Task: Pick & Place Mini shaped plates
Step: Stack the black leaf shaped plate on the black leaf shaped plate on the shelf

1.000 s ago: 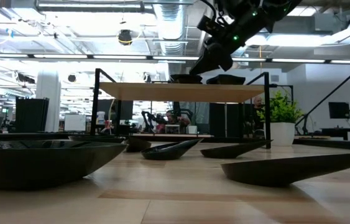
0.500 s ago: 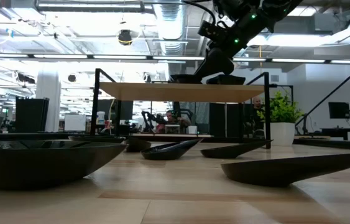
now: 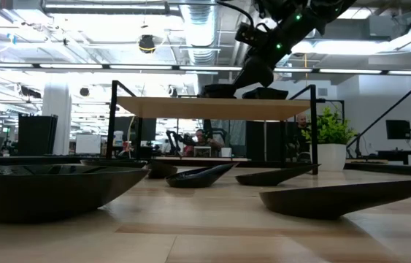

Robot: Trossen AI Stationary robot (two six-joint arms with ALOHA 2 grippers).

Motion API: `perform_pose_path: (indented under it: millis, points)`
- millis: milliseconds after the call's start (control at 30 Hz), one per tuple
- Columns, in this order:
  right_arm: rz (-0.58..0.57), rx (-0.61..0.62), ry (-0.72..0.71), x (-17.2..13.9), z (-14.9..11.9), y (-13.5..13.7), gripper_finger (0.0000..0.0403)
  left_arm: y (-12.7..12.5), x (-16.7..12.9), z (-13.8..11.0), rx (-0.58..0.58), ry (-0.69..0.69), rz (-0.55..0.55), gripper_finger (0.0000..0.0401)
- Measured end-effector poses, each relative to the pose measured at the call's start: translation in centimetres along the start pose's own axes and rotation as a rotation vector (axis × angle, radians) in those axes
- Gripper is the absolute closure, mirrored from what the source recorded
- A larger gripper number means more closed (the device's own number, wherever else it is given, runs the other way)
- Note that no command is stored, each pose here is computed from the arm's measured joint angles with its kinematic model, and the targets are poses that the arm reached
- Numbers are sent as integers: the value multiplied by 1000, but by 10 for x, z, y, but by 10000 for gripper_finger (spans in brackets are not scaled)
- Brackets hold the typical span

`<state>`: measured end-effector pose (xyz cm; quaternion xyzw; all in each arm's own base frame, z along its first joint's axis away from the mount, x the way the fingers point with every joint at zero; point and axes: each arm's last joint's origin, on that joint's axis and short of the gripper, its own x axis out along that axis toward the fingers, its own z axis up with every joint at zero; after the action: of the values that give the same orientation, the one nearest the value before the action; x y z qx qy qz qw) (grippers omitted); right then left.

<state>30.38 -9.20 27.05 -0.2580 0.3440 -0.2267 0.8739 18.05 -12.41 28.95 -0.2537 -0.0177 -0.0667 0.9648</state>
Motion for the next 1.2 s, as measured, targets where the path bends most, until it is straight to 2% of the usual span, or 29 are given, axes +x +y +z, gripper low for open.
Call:
perform_pose_path:
  millis: [100,300,567,733,933,1200]
  points:
    - [-26,7,3,-2,0,-4,315,0,0,0,0,0,0,288]
    - [0,1,-9,-8,1,-3,315,0,0,0,-2,-3,-1,288]
    - [39,-33,-18,-14,6,8,315,0,0,1,-4,-5,-3,288]
    - [54,-28,-73,-24,15,16,315,0,0,1,-6,-9,-4,288]
    - [69,14,-203,-52,32,22,315,-1,0,1,-9,-13,-6,288]
    - [144,89,-368,-103,47,32,315,-1,0,2,-12,-17,-9,288]
